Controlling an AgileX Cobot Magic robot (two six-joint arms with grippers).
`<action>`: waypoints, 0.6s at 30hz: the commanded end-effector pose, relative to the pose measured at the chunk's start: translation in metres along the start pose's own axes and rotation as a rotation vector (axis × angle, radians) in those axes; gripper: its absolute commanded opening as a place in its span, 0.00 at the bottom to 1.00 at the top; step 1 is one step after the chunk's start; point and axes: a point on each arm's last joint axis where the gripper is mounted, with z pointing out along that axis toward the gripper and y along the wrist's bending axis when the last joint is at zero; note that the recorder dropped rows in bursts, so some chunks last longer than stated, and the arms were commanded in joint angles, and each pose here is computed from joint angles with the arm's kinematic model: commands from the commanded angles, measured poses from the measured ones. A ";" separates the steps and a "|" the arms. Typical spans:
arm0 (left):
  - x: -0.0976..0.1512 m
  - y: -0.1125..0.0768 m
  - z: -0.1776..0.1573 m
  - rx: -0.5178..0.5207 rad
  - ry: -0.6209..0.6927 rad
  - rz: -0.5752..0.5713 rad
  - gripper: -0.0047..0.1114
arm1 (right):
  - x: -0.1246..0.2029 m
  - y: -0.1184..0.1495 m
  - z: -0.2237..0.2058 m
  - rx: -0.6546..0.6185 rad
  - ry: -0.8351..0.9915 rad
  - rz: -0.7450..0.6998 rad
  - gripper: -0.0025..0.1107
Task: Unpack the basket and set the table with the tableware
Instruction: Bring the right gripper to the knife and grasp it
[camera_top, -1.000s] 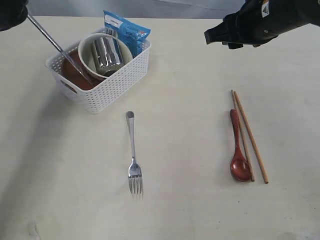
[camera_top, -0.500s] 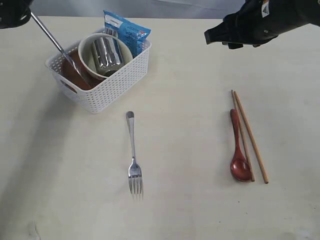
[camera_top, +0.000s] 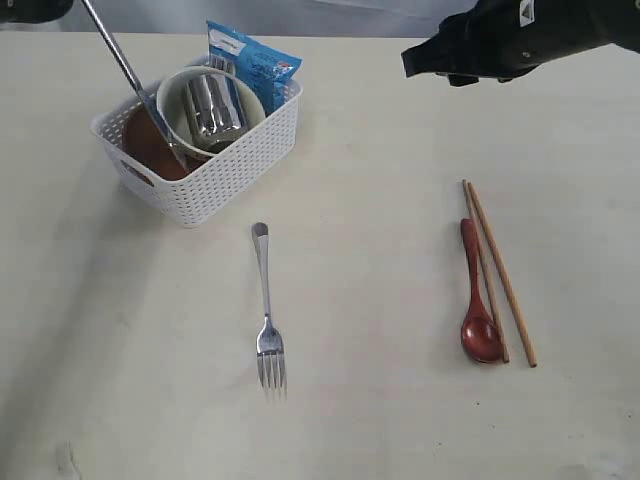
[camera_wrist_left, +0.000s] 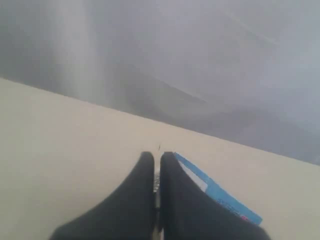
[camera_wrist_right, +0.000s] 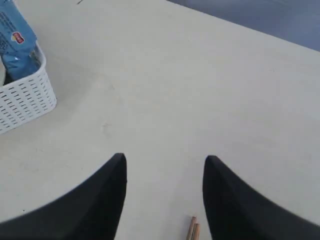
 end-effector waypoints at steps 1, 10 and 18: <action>-0.013 -0.011 -0.003 0.037 -0.020 0.044 0.04 | -0.010 0.024 -0.006 -0.077 -0.113 -0.097 0.43; -0.027 -0.025 -0.004 0.074 0.064 0.045 0.04 | -0.015 0.115 -0.031 -0.430 -0.544 -0.261 0.43; -0.033 -0.033 -0.008 0.098 0.147 0.066 0.04 | -0.011 0.124 -0.023 -0.518 -0.559 -0.203 0.55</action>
